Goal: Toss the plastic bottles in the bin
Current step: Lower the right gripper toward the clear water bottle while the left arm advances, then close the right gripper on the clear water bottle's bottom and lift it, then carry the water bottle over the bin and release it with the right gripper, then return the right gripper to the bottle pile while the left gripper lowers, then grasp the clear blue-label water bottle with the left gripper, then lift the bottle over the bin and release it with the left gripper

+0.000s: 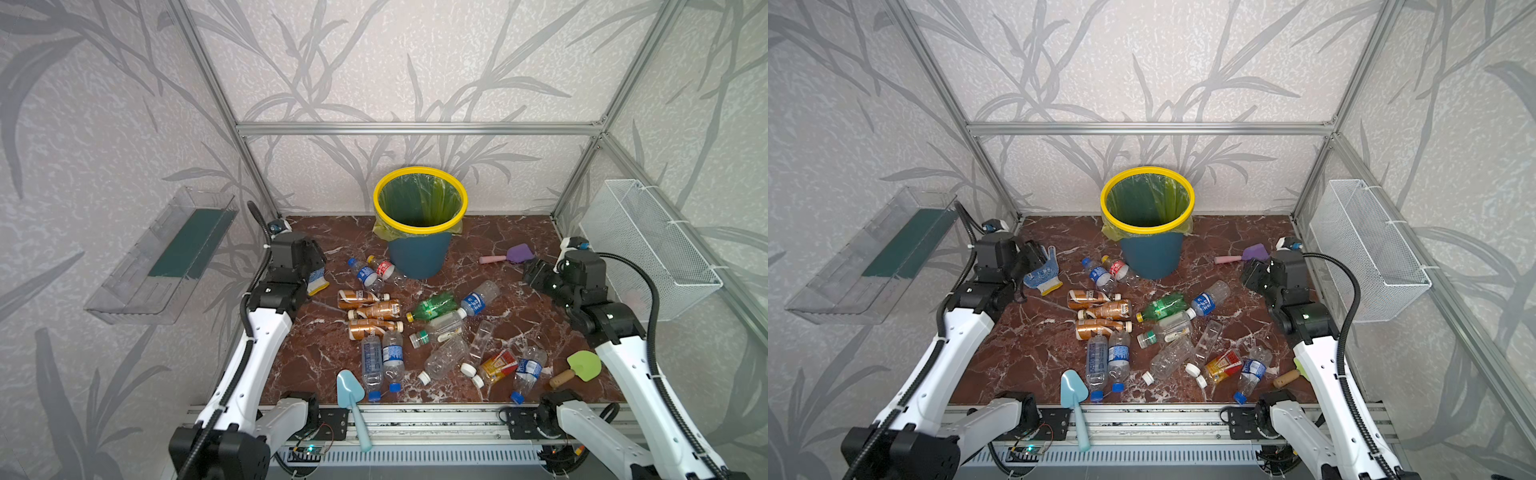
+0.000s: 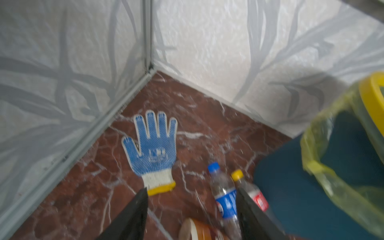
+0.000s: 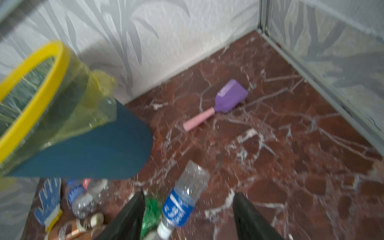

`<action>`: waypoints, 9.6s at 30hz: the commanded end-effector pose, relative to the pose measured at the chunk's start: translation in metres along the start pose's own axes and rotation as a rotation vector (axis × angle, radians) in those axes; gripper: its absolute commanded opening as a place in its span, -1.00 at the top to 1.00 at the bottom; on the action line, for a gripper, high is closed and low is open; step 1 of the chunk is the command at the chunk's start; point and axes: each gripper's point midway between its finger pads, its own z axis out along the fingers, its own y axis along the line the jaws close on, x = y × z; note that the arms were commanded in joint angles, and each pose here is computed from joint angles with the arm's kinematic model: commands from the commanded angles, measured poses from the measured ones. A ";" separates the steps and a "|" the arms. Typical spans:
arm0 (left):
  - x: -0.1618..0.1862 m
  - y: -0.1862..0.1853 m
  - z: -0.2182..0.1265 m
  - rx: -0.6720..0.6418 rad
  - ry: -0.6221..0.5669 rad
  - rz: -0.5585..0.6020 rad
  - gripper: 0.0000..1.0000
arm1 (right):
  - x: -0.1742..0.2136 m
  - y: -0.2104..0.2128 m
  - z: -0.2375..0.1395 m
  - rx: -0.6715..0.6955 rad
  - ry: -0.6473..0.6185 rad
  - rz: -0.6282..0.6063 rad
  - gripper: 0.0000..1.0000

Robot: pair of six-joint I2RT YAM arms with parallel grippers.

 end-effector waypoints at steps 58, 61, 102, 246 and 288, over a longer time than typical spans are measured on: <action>0.147 0.004 -0.062 0.094 0.450 0.001 -0.34 | 0.193 -0.123 0.020 0.521 0.520 0.115 0.40; 0.148 0.004 -0.062 0.092 0.452 0.002 -0.35 | 0.186 -0.119 0.020 0.505 0.505 0.105 0.44; 0.139 -0.003 -0.060 0.086 0.457 0.006 -0.35 | 0.156 -0.108 0.056 0.443 0.515 0.001 0.50; 0.302 -0.011 -0.056 -0.094 0.773 0.213 -0.49 | 0.159 0.001 0.002 -0.035 0.438 -0.059 -0.73; 0.105 -0.146 -0.087 0.273 0.425 0.180 -0.02 | 0.155 -0.002 -0.001 -0.043 0.408 -0.058 -0.72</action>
